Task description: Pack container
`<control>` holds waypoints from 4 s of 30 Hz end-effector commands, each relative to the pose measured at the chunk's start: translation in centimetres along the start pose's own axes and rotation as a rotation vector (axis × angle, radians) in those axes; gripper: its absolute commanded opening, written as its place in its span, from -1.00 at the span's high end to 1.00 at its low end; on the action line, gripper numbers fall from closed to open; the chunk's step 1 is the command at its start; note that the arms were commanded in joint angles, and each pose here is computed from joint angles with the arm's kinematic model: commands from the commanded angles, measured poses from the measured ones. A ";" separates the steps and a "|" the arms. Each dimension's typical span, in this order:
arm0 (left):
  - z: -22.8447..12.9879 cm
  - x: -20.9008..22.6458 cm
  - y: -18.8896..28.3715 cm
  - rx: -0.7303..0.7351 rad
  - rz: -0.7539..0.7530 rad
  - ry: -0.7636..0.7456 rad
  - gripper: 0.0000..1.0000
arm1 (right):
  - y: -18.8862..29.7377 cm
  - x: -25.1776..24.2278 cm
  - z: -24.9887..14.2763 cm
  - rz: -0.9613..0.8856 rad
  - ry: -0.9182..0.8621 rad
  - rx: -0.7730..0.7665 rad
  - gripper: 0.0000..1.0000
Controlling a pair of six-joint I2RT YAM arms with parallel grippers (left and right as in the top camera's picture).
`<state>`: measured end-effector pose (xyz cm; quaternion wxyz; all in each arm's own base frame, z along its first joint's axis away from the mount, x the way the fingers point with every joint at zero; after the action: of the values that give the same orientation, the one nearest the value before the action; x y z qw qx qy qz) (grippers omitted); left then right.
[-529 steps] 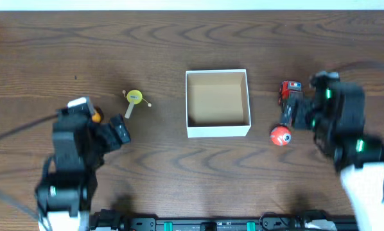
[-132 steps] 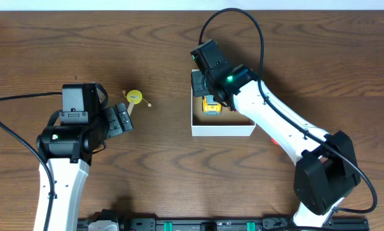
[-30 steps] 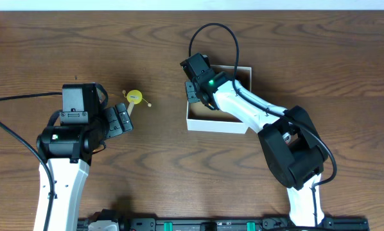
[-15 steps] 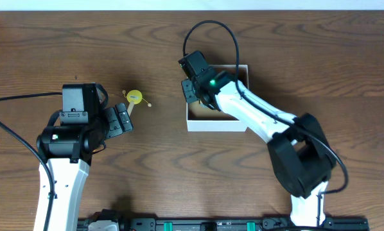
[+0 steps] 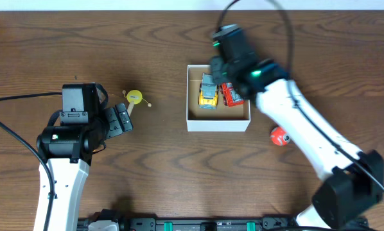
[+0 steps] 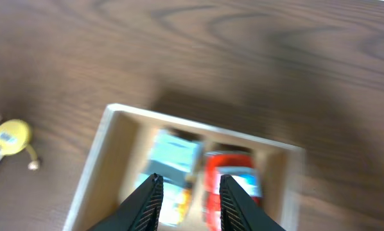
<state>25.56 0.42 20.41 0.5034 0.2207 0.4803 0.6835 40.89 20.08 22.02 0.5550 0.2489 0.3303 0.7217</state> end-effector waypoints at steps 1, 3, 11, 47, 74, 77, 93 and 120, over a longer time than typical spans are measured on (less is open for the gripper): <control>0.5 0.0 0.5 -0.015 0.000 0.002 -0.96 | 0.9 -1.3 0.2 0.030 -0.045 0.013 0.38; 0.5 0.0 0.5 -0.015 0.000 0.002 -0.96 | 0.3 -1.4 -0.7 0.036 -0.046 0.056 0.42; 0.5 0.0 0.5 -0.015 0.000 0.002 -0.96 | -1.0 -1.9 -1.9 -0.029 -0.071 0.108 0.89; 1.1 -0.4 0.5 -0.046 -0.015 0.001 -0.98 | 0.6 -13.1 -7.6 -0.340 -0.471 0.349 0.83; 1.1 -0.4 0.5 -0.045 -0.015 0.001 -0.96 | 1.7 -13.6 -19.8 -0.175 -0.498 0.826 -0.98; 1.1 -0.4 0.5 -0.045 -0.015 0.001 -0.96 | 1.2 -13.4 -21.2 -0.174 -0.500 0.844 -0.99; 1.1 -0.3 0.5 -0.042 -0.014 0.001 -0.96 | -1.2 -13.4 -23.8 -0.175 -0.498 0.805 -0.49; 1.0 -0.3 0.5 -0.039 -0.012 0.001 -0.96 | -0.4 -12.7 -17.6 -0.185 -0.372 0.634 0.98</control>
<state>26.02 0.41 20.66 0.5092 0.2125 0.4743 0.6860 28.97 3.41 6.60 0.5395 0.5577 0.4675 0.4235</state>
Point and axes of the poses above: each gripper's point midway between its finger pads, its own y axis back along the fingers, its own x axis along the line the jaws close on, z = x × y, the point moved 3 cm from there along y, back along the fingers, and after that the axes turned 7 degrees about y, right-handed, at the moved point
